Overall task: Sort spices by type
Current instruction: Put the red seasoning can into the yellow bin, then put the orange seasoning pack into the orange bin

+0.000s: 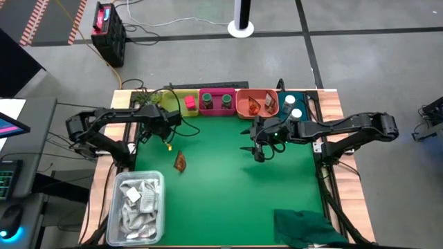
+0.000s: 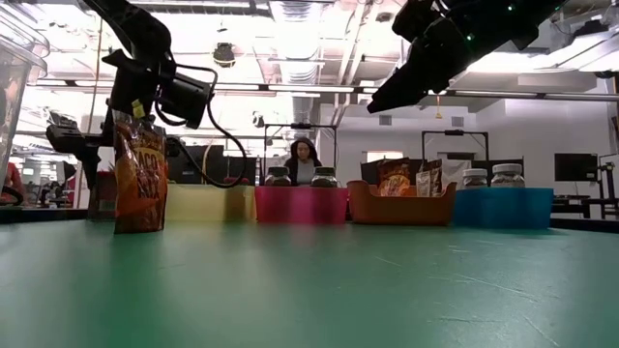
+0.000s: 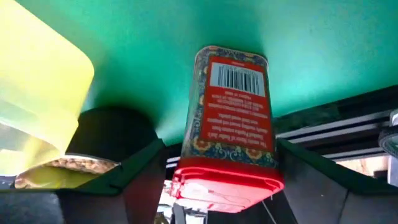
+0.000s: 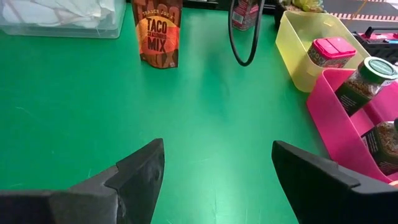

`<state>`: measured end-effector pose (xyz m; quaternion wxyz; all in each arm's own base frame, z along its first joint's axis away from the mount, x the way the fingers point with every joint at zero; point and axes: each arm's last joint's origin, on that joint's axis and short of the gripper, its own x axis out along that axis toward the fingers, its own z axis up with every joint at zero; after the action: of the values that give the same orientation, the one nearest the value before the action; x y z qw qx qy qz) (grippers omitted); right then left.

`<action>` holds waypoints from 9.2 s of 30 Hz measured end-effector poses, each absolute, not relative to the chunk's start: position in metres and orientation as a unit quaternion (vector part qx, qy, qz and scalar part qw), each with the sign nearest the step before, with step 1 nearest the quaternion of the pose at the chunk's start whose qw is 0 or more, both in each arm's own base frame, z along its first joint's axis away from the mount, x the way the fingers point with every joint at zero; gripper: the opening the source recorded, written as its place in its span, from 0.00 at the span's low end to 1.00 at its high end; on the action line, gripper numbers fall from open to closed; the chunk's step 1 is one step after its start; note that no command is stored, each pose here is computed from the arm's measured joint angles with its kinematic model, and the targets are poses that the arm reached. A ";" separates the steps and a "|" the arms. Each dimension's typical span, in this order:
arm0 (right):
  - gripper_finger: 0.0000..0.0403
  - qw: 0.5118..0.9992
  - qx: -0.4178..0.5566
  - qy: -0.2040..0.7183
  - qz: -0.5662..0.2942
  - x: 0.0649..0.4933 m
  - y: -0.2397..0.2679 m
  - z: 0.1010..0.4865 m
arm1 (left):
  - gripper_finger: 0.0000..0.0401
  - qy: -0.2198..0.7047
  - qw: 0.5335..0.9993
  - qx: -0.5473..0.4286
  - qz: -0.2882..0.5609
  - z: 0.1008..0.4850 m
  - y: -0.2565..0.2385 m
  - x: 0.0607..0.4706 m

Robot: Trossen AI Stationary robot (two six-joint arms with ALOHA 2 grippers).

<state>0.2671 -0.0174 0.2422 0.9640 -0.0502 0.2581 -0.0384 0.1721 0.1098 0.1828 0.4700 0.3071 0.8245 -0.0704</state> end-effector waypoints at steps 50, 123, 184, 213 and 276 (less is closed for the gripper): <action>0.81 0.965 -0.050 0.254 -0.039 0.268 -0.018 0.243 | 0.56 0.668 0.624 -0.197 0.355 0.295 0.233 0.223; 0.81 0.955 -0.065 0.288 -0.021 0.264 -0.011 0.237 | 0.68 0.654 0.635 -0.257 0.320 0.316 0.240 0.262; 0.81 0.947 -0.054 0.314 -0.032 0.261 -0.014 0.233 | 0.00 0.567 0.782 -0.185 0.183 0.257 -0.008 0.287; 0.72 0.982 -0.049 0.177 -0.051 0.335 -0.027 0.200 | 0.00 0.463 0.885 -0.002 0.045 0.248 0.060 0.330; 0.04 0.925 -0.007 0.042 -0.378 0.266 -0.095 0.228 | 0.41 -0.022 0.980 0.030 0.197 0.310 0.048 0.272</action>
<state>0.2662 -0.0946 0.2280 0.9249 -0.0072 0.0419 -0.3778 0.2721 0.0476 0.3097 0.9796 0.0300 -0.0224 0.1975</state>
